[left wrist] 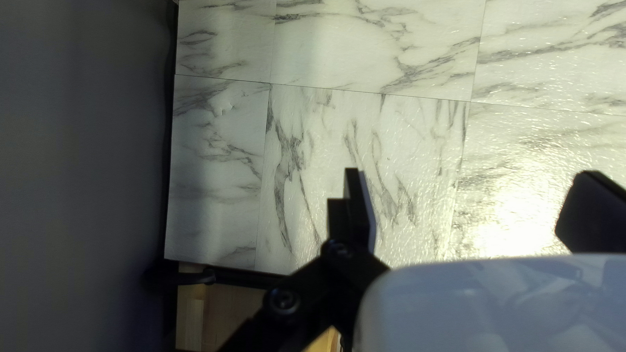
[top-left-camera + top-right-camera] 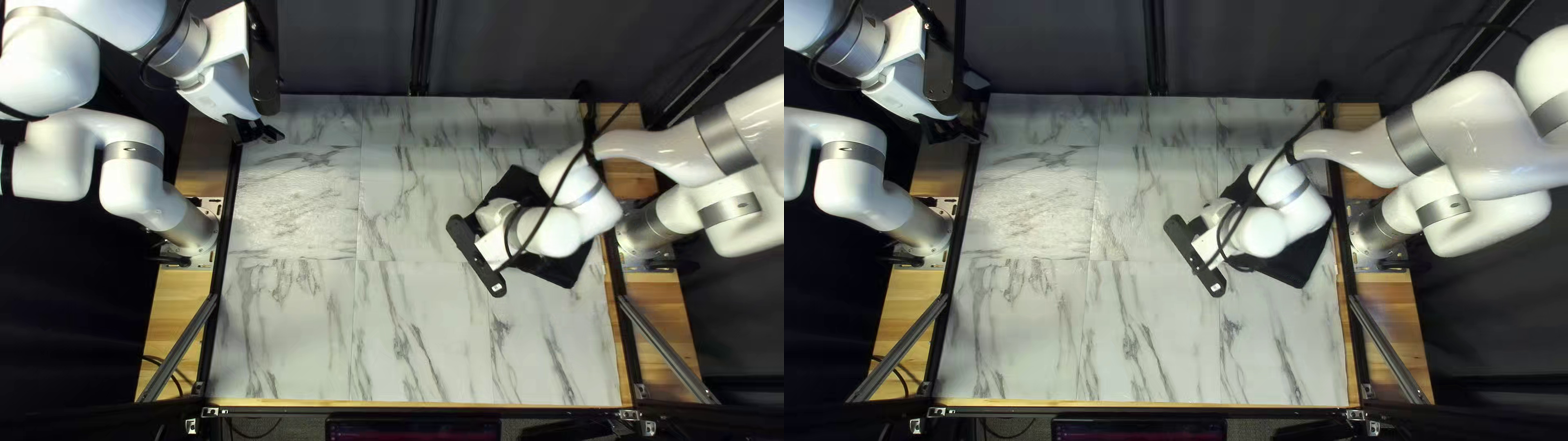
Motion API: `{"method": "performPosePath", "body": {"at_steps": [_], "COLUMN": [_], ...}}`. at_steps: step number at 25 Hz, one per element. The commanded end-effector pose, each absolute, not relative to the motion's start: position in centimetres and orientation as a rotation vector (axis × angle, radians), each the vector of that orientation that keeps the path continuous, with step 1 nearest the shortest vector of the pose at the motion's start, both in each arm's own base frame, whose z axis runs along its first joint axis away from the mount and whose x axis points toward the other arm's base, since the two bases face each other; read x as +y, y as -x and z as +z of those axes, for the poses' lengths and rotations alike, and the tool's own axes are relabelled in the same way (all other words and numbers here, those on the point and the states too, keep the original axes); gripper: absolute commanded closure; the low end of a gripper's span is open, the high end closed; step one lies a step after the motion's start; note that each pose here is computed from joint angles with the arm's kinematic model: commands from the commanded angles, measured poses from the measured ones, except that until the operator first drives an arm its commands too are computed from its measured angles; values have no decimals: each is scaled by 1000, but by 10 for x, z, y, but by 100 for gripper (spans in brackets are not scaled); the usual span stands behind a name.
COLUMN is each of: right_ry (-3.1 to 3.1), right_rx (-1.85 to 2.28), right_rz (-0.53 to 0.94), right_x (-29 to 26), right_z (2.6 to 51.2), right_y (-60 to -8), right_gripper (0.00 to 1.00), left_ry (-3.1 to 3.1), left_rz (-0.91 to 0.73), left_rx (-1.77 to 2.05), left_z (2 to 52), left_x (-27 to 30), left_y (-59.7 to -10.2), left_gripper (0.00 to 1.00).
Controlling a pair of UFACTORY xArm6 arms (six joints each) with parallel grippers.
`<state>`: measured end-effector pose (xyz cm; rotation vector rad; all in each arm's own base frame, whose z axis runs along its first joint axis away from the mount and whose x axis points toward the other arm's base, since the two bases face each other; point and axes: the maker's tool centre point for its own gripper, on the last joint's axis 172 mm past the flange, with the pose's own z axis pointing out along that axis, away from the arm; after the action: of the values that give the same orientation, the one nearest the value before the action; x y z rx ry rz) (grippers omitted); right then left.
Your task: Fold t-shirt
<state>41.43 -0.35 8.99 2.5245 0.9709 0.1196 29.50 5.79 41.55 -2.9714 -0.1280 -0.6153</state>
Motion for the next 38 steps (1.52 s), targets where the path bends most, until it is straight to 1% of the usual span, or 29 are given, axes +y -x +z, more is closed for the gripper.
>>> {"method": "performPosePath", "body": {"at_steps": [1, 7, 25, 35, 38], "right_ry": [-2487, -2452, -2339, -2269, -2248], "right_rx": [1022, 1065, 1217, 1275, 1284], "right_rz": [150, 181, 272, 308, 319], "right_x": [-15, -27, -79, -128, -151], "right_z": [101, 109, 134, 150, 158], "right_y": [-434, -452, -539, -601, -618], "right_gripper": [100, 100, 100, 100, 100], "left_ry": [2971, 2971, 2971, 2971, 2971], "left_rz": [-615, -615, -615, -615, -615], "left_rx": [-128, -128, -128, -128, -128], "left_z": [416, 416, 416, 416, 416], "left_x": [58, 58, 58, 58, 58], "left_y": [-295, -295, -295, -295, -295], "left_gripper": [0, 0, 0, 0, 0]}}
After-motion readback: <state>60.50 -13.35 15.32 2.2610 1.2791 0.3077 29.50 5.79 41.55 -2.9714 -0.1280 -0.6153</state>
